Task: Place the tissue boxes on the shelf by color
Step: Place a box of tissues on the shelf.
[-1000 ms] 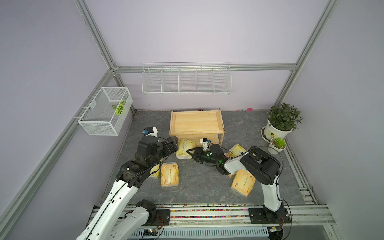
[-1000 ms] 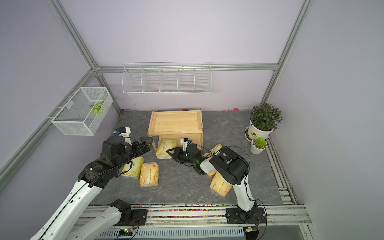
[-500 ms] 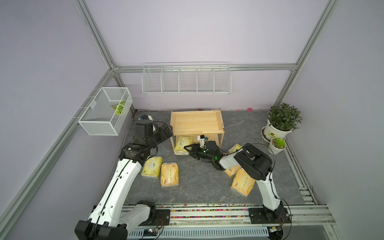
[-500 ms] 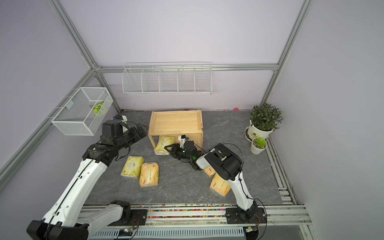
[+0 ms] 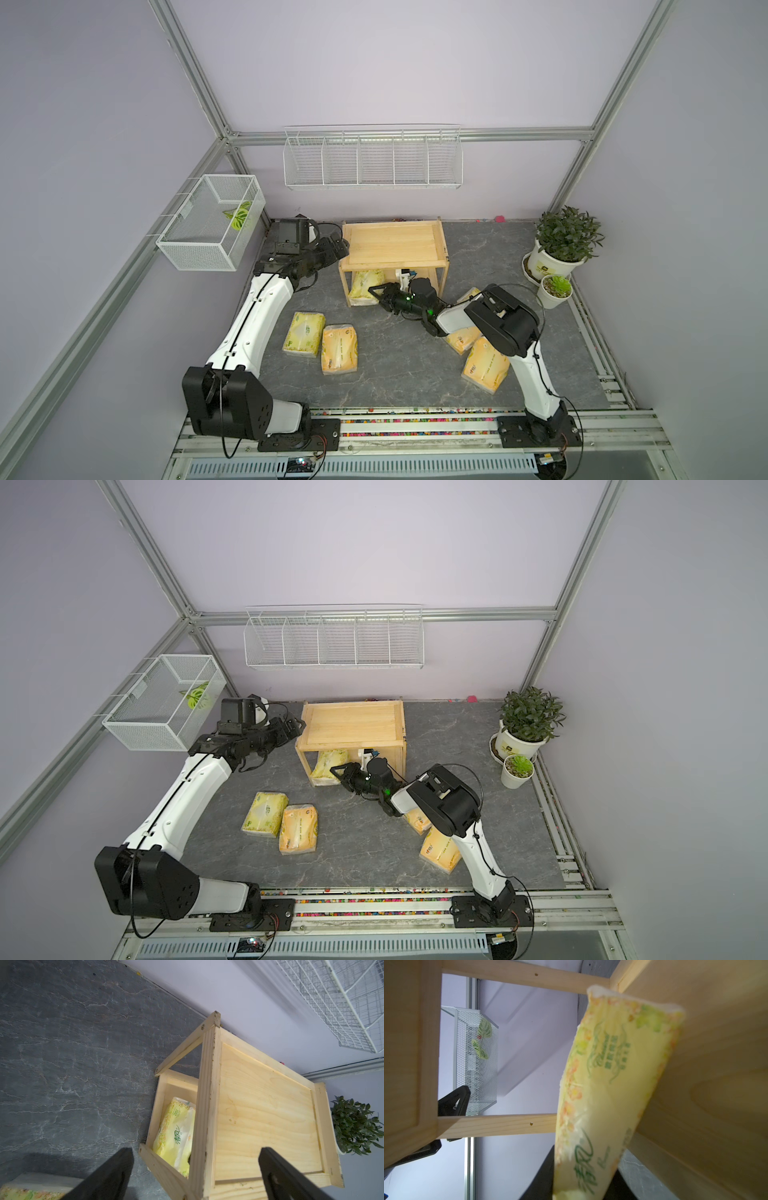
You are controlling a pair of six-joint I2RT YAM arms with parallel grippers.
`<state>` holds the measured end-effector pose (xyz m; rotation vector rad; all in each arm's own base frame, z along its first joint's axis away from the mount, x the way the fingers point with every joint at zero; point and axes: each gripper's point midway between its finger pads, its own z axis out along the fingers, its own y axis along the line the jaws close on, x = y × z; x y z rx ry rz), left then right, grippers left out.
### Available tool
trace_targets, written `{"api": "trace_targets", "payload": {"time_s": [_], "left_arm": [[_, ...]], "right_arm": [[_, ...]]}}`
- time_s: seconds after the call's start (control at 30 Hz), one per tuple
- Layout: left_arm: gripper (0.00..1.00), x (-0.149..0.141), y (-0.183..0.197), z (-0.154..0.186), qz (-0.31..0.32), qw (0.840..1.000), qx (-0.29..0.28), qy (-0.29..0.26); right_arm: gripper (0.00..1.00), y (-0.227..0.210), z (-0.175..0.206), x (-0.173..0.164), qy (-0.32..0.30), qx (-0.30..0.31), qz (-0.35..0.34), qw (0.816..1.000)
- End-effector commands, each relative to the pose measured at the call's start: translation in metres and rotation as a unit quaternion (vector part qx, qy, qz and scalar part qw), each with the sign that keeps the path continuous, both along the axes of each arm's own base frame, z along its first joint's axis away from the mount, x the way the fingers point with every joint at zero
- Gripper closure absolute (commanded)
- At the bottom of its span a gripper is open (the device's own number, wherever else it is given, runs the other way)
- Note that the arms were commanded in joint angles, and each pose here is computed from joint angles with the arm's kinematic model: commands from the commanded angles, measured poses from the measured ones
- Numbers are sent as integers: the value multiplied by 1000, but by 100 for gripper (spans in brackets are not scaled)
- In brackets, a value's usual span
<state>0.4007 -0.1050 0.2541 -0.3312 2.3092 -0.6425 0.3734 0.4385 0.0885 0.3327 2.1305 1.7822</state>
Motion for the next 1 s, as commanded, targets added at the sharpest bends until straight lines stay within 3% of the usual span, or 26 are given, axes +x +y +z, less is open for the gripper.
{"api": "trace_targets", "payload": {"time_s": [0.0, 0.47, 0.53, 0.63, 0.7, 0.97], "left_arm": [[0, 9, -5, 13, -24, 999, -2, -23], [0, 11, -20, -13, -62, 998, -27, 11], [0, 10, -21, -14, -62, 998, -28, 12], [0, 8, -21, -16, -62, 998, -28, 14], [0, 7, -21, -18, -62, 998, -29, 16], [0, 7, -21, -17, -63, 997, -30, 15]], "right_arm": [[68, 0, -1, 14, -15, 0, -11, 1000], [66, -5, -24, 37, 1, -47, -27, 999], [61, -6, -25, 39, 0, -58, -27, 998], [39, -7, -21, 38, -5, -72, -25, 997], [30, -11, -20, 37, -7, -86, -27, 996], [17, -37, -25, 28, -9, -150, -52, 987]]}}
